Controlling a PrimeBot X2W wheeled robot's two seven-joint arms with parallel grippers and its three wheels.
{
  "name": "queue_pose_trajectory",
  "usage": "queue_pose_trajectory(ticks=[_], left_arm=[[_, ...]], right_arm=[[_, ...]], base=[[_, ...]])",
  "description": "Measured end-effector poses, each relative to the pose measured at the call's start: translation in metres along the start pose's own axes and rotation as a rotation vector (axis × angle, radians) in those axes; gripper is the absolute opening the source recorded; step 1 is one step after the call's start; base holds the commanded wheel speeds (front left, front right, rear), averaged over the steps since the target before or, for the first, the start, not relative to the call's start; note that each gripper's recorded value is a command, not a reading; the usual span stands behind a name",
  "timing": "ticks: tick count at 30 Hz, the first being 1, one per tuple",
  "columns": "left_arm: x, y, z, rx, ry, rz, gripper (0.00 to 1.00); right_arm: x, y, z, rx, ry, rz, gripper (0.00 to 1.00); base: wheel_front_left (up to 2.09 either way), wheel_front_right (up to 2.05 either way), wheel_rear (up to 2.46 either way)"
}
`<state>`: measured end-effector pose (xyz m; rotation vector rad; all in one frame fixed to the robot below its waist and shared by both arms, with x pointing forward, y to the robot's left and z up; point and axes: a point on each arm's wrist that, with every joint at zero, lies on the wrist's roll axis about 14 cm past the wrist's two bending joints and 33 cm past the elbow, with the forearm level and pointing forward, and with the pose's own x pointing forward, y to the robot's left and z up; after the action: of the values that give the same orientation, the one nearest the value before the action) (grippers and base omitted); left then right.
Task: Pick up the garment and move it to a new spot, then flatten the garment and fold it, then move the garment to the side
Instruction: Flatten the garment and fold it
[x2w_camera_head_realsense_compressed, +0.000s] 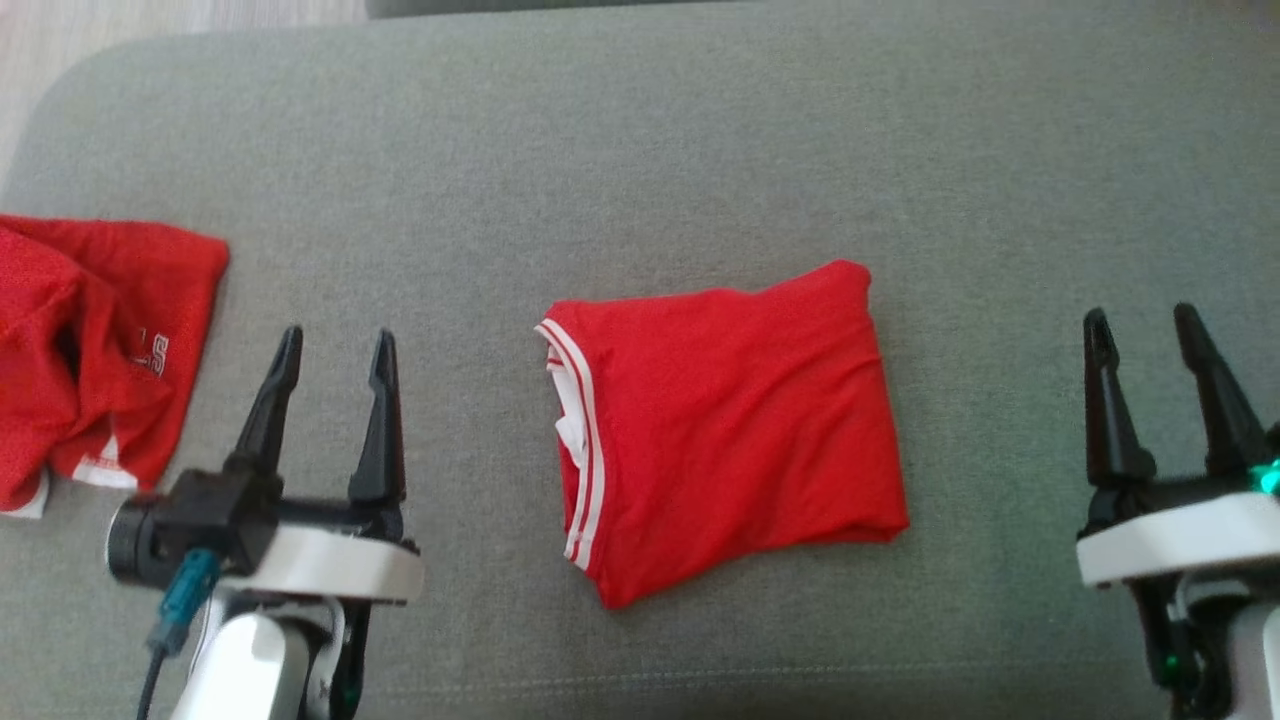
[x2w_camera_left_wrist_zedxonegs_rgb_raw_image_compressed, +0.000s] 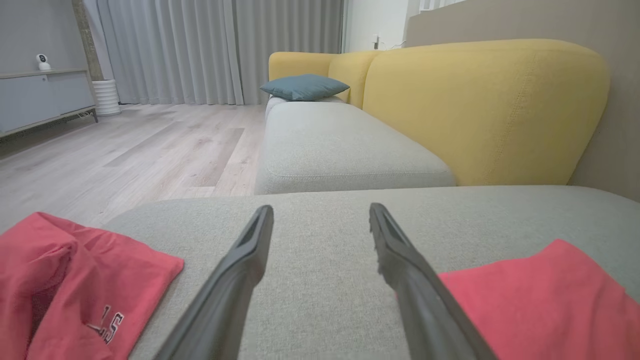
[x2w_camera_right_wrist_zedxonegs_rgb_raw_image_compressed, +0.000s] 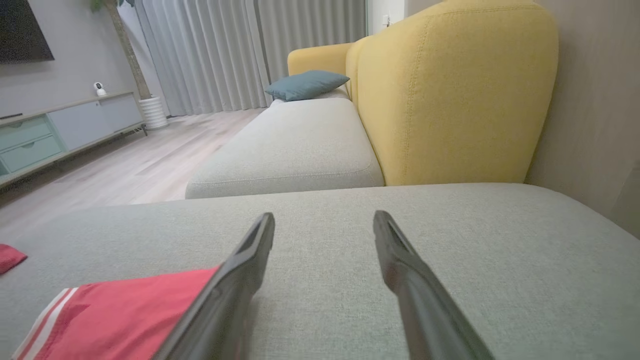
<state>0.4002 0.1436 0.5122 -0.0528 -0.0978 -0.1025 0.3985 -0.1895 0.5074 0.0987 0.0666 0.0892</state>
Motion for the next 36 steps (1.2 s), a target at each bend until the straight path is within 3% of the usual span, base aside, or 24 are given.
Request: queue_pose_trajectory(ticks=[18,36], left_arm=[[-0.051,0.001,-0.001,0.017,0.033,0.020,1.00],[-0.068,0.005,0.000,0.040,0.044,0.031,1.00]], right_arm=[[-0.047,0.022,0.002,0.012,0.025,0.031,1.00],[-0.070,0.026,0.003,0.012,0.032,0.031,1.00]], base=[[0.00,0.00,0.00],[0.00,0.00,0.00]])
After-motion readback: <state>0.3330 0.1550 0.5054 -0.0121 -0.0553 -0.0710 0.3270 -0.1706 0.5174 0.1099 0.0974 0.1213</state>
